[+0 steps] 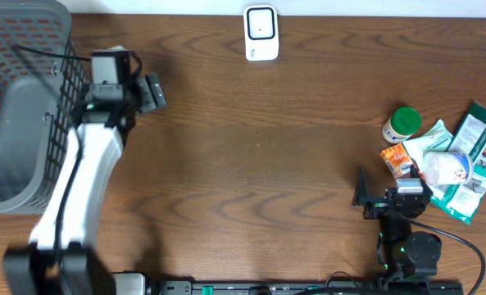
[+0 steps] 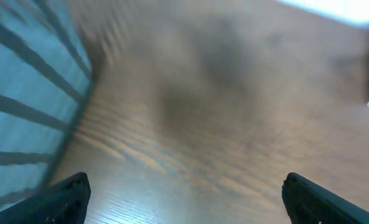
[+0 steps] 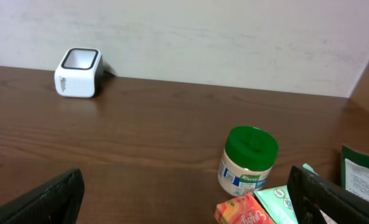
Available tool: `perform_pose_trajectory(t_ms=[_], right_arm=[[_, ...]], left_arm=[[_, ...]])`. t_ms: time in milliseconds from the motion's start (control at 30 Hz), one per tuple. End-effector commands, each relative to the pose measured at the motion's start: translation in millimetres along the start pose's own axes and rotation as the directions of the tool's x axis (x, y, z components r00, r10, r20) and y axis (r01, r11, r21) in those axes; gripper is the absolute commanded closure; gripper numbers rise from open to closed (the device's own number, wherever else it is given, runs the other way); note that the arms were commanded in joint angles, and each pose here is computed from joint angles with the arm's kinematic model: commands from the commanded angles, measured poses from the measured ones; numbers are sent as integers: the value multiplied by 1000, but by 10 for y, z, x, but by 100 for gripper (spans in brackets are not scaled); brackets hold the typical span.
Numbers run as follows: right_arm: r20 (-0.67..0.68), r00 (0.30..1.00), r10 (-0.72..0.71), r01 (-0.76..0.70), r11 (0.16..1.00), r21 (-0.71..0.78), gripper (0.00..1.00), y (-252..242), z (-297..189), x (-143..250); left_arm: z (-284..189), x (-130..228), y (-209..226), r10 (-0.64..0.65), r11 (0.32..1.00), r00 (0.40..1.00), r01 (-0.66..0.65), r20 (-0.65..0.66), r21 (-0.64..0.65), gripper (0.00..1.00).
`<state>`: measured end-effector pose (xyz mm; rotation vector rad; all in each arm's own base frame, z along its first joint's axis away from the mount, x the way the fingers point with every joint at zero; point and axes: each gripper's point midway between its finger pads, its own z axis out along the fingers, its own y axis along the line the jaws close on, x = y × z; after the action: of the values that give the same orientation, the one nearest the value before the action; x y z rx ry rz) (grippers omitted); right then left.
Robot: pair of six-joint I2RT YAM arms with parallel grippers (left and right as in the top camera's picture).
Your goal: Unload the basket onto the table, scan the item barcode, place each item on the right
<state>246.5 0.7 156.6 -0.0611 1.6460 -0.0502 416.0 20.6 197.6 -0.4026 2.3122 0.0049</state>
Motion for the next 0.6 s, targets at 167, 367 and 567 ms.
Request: perform_pose_trajectory(t_ms=[167,367,567], right_arm=[[2,1000,-14,14,1000,-16,1,35,-3,1],[2,1000,-14,14,1000,-16,1,35,-3,1],[1,1000,-14,14,1000,-16,1,35,-3,2]], left_arm=[[-1593,-673,123,-65,996,910,37,409,76,2],[-2320,-693,212,-106,991,833,41,543,130,2],[-2488,-368,353,-93,993,863,46,497,105,2]])
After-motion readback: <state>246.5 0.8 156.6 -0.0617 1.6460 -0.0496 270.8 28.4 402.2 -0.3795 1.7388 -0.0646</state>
